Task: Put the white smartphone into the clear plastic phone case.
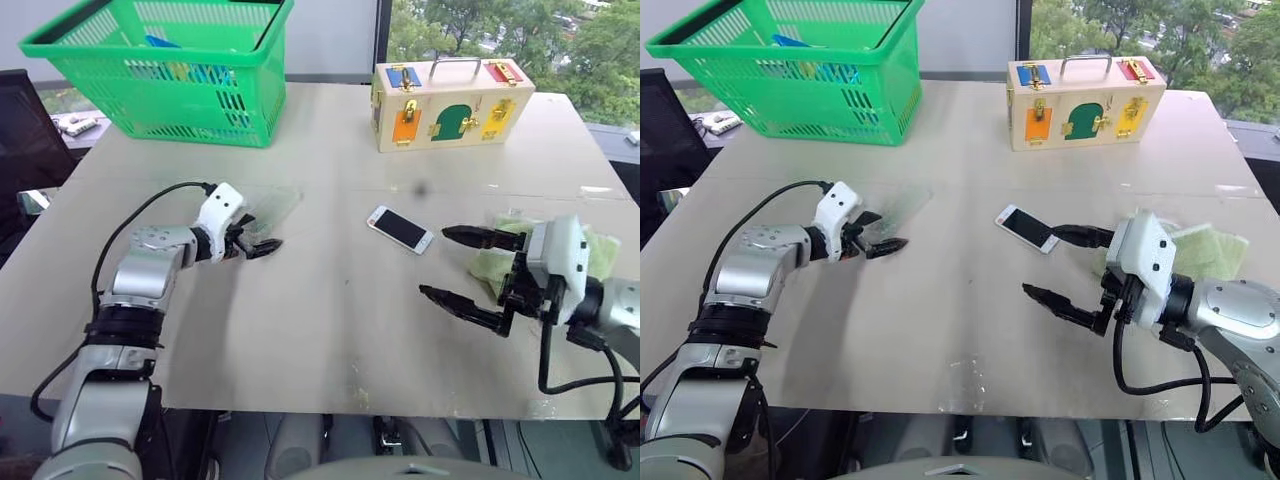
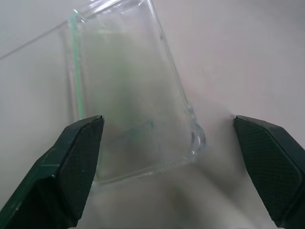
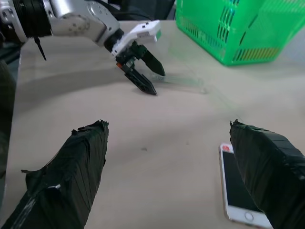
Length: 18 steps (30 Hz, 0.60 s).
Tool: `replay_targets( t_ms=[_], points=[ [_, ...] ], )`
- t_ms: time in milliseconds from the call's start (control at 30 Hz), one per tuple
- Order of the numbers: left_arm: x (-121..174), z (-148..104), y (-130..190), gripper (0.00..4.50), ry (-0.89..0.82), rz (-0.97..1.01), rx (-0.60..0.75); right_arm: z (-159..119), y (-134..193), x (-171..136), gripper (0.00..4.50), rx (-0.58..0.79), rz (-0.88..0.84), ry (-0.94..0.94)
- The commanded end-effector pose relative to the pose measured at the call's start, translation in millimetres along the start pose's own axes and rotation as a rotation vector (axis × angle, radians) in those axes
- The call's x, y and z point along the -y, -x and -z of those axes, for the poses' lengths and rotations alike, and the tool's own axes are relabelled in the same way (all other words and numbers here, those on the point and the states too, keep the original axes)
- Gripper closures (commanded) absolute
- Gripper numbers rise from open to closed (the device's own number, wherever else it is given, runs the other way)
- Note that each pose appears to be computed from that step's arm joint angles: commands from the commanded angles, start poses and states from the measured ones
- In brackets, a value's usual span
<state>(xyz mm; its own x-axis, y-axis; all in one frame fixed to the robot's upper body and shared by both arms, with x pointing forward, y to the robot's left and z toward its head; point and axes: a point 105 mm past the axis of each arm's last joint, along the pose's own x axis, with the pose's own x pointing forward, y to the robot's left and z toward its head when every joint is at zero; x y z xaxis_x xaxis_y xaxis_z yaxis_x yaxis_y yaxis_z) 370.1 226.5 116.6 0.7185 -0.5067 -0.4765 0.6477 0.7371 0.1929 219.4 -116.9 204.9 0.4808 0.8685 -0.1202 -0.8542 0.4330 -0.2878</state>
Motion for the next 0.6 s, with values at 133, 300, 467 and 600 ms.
replay_targets(
  t_ms=[133, 300, 467, 600],
  points=[
    [21, -4, 0, 2.32, 0.048, 0.045, -0.065, -1, -3, -2, 0.0, 0.003, 0.02, 0.04],
    [34, -10, 1, 4.28, 0.278, 0.018, -0.106, 4, -5, -1, 0.0, -0.016, 0.027, 0.034],
    [48, -43, 0, 4.45, 0.493, -0.001, -0.068, 8, -6, -1, 0.0, -0.028, 0.028, 0.03],
    [67, -73, -2, 4.45, 0.539, 0.019, -0.047, 10, -5, 0, 0.0, -0.032, 0.034, 0.031]
  ],
)
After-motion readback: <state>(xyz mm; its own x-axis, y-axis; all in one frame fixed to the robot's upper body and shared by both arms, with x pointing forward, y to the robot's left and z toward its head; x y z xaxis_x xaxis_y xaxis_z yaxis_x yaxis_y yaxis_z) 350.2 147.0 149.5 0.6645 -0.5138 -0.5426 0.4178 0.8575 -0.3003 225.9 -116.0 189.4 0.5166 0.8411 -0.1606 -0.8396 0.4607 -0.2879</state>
